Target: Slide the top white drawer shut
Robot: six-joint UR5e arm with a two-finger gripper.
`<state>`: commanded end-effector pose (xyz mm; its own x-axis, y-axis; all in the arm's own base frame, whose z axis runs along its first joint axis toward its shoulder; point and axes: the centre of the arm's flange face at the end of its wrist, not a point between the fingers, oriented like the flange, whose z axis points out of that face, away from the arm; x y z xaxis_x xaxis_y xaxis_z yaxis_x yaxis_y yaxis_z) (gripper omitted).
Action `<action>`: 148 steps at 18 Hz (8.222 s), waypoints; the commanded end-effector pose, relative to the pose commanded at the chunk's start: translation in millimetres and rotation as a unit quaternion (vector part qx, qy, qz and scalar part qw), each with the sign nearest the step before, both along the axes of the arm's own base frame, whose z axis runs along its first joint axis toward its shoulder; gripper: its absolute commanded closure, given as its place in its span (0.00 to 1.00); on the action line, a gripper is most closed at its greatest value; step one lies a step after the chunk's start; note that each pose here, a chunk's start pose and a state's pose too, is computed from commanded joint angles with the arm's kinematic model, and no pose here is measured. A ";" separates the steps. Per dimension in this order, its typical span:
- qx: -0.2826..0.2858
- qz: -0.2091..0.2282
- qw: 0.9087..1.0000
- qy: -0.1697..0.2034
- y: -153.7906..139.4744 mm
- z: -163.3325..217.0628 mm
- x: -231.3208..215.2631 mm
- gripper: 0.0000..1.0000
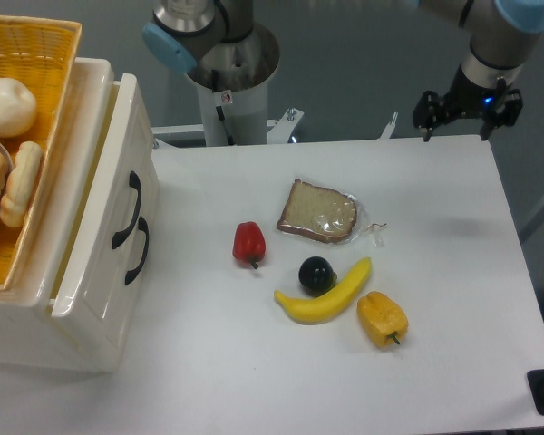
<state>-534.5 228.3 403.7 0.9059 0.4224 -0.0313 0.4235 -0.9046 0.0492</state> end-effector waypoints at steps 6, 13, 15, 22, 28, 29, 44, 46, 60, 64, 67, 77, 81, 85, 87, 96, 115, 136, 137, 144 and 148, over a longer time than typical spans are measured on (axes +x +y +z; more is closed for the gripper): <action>0.001 0.001 1.000 0.001 -0.6 0.7 -0.6 0.00; 0.000 -0.001 1.000 0.000 -1.6 0.6 -0.8 0.00; 0.001 -0.001 1.000 0.000 -0.6 0.6 -0.4 0.00; 0.001 -0.002 1.000 0.000 -0.7 1.5 -0.1 0.00; 0.000 -0.001 1.000 0.000 -1.6 0.6 -0.8 0.00; 0.000 0.000 1.000 0.001 -1.6 1.3 -1.1 0.00; 0.001 0.000 1.000 0.000 -1.5 0.6 -0.8 0.00; 0.001 0.001 1.000 0.000 -2.3 0.6 -1.1 0.00; -0.001 0.012 1.000 -0.008 -14.2 -8.0 -9.2 0.00; -0.001 0.012 1.000 -0.008 -14.2 -8.0 -9.2 0.00; 0.000 0.013 1.000 -0.008 -14.9 -8.0 -9.5 0.00; 0.003 0.008 1.000 -0.008 -8.5 -6.8 -8.1 0.00; 0.003 0.008 1.000 -0.008 -9.3 -6.9 -8.4 0.00; 0.005 0.012 1.000 -0.016 -11.6 -15.2 -11.2 0.00; 0.021 0.011 1.000 -0.020 -7.5 -17.1 -11.1 0.00; 0.050 0.003 0.999 -0.013 12.6 -7.6 -2.5 0.00; 0.105 -0.029 0.994 0.006 53.2 14.0 14.5 0.00; 0.107 -0.037 0.993 0.021 56.1 29.5 20.3 0.00; 0.107 -0.038 0.993 0.021 56.9 30.2 20.5 0.00; 0.106 -0.038 0.993 0.020 55.3 28.6 19.4 0.00; 0.106 -0.038 0.993 0.021 55.3 29.3 19.2 0.00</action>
